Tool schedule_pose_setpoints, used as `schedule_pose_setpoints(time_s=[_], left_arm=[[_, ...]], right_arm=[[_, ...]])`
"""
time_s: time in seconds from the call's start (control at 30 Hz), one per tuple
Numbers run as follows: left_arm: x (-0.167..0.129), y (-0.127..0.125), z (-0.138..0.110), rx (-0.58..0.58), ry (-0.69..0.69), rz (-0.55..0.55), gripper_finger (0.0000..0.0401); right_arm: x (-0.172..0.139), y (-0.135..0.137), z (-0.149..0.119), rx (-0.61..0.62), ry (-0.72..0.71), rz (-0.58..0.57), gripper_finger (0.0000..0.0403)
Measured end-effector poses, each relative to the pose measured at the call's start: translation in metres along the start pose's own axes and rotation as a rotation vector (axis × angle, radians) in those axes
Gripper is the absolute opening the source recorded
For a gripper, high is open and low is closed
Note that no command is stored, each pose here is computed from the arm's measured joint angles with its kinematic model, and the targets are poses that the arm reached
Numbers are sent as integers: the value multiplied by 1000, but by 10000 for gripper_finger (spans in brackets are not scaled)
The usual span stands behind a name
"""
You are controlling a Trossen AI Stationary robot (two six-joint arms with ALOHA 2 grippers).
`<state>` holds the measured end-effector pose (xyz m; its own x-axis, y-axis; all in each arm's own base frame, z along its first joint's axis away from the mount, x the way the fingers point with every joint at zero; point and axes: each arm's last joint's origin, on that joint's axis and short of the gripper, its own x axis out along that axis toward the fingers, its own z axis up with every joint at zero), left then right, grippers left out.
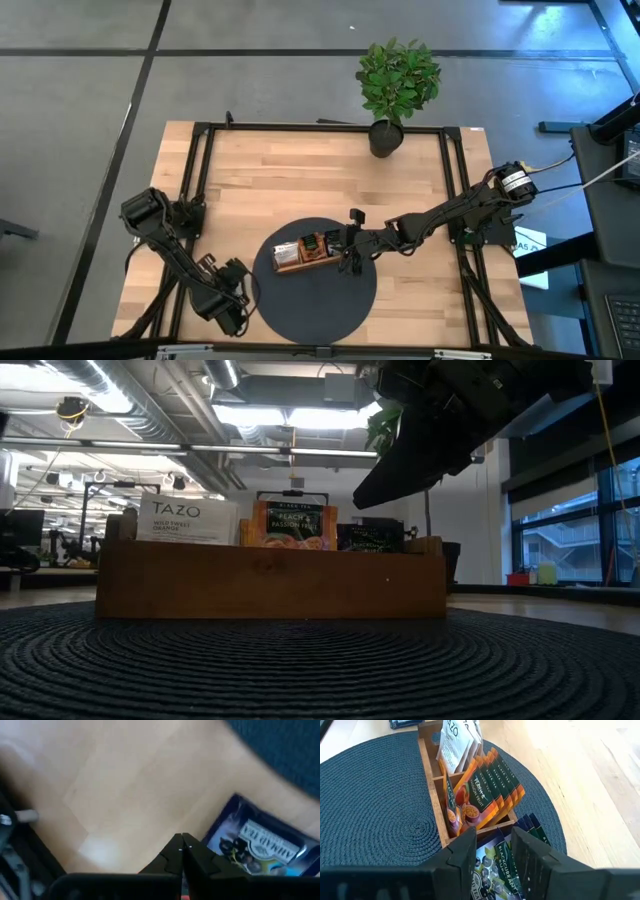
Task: Pick & Place Tea
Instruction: Put the black white tea bag into the right section of the wooden organizer
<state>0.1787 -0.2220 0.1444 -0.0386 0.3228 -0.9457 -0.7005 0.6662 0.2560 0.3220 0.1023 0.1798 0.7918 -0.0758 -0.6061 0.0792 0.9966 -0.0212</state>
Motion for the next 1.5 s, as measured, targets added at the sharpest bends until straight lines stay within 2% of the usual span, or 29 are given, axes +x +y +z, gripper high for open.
schedule_pose_setpoints(time_s=[0.17, 0.27, 0.37, 0.57, 0.7, 0.8, 1.13, 1.27, 1.5], left_arm=[[-23, 9, 3, 6, -66, -50, 7], [-31, 12, -1, 20, -51, -91, 12], [-33, 12, -6, 30, -14, -111, 14], [-33, 6, -6, 20, -57, -165, 15], [-33, 6, -5, -33, -5, -159, 23], [-32, 6, -4, -66, 35, -152, 45], [-33, 1, -5, -62, 37, -203, 161], [-31, 2, -5, -109, 53, -188, 175], [-10, 7, -8, -201, 128, -149, 171]], right_arm=[[0, 0, 0, 9, 0, 0, 126], [0, 0, 0, 8, 0, 0, 126], [0, 0, 0, 8, 0, 0, 126], [0, 0, 0, 5, 0, 0, 126], [0, 0, 0, 6, 0, 0, 126], [0, 0, 0, 9, 0, 0, 126], [0, 0, 0, 10, 0, 0, 126], [0, 0, 0, 10, 0, 0, 126], [0, 0, 0, 9, 0, 0, 126]])
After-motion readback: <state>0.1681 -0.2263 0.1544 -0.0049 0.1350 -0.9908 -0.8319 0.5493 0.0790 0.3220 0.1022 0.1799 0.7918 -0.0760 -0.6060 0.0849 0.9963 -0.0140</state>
